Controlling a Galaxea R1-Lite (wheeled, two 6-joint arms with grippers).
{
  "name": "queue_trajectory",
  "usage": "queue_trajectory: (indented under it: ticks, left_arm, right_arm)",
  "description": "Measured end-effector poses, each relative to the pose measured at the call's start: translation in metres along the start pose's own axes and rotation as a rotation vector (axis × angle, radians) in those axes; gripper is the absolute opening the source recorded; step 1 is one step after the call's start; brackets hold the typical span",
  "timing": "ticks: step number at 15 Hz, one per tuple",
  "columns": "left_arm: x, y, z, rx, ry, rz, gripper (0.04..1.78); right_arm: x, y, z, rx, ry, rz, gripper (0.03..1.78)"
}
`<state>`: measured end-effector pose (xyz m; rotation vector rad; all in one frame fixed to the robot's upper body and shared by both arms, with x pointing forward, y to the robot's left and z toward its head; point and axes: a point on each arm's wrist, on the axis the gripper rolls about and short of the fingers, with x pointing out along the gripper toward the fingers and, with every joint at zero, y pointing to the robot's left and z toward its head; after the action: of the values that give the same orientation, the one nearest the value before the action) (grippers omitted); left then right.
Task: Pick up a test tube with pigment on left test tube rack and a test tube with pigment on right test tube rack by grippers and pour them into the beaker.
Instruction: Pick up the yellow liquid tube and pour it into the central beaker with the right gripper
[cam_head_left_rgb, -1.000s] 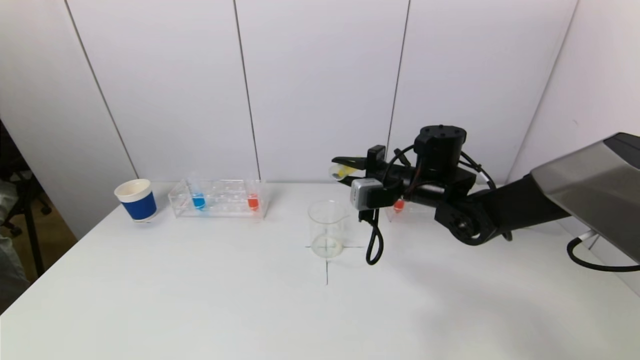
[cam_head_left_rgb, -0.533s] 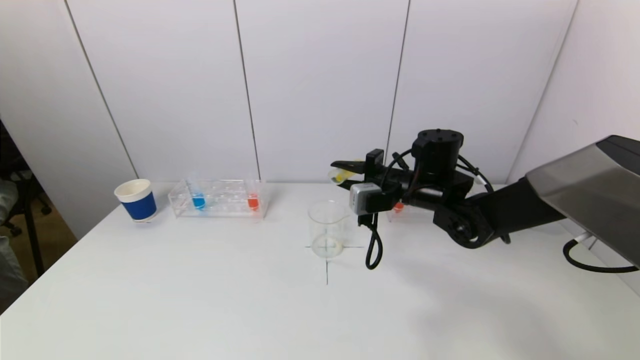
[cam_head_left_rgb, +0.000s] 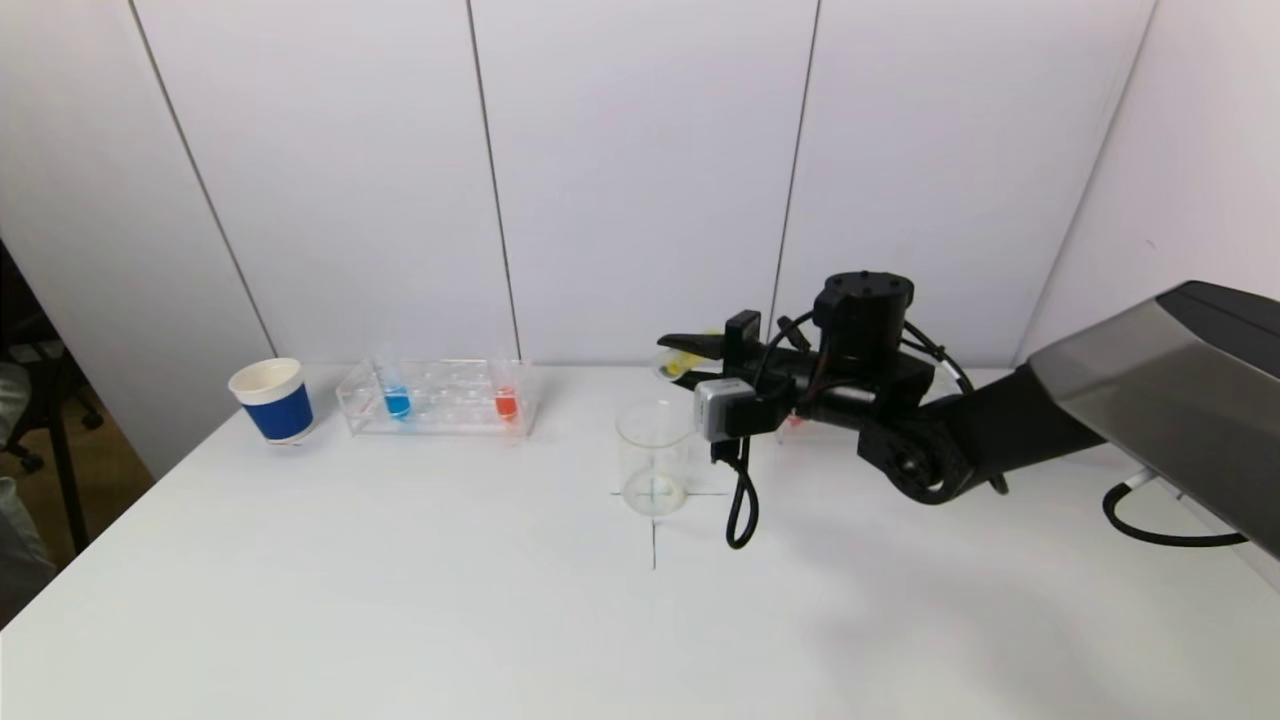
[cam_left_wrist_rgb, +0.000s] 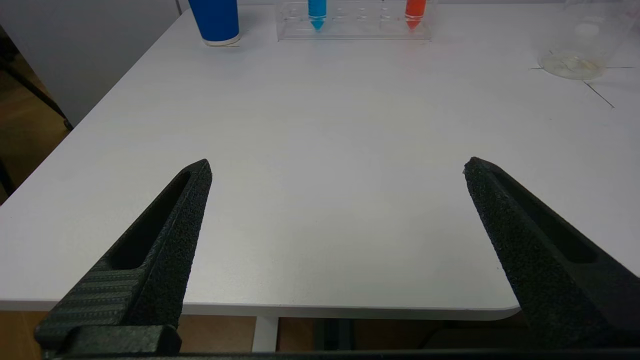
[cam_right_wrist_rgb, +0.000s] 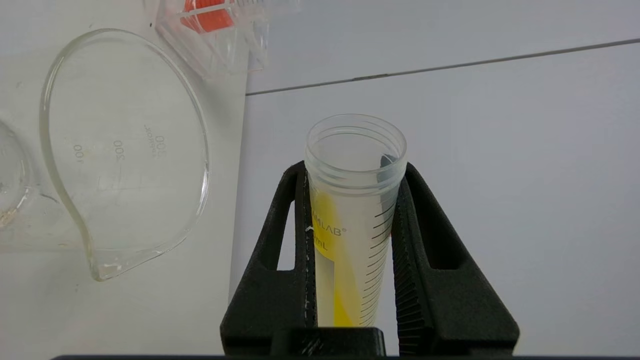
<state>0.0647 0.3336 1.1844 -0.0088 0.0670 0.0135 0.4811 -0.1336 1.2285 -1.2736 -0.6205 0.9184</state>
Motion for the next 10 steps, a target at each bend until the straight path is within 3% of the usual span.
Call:
queue_trajectory:
  ticks: [10]
  left_arm:
    - [0.0, 0.0, 0.0, 0.0, 0.0, 0.0, 1.76]
  right_arm:
    - [0.004, 0.011, -0.012, -0.046, 0.03, 0.031, 0.49]
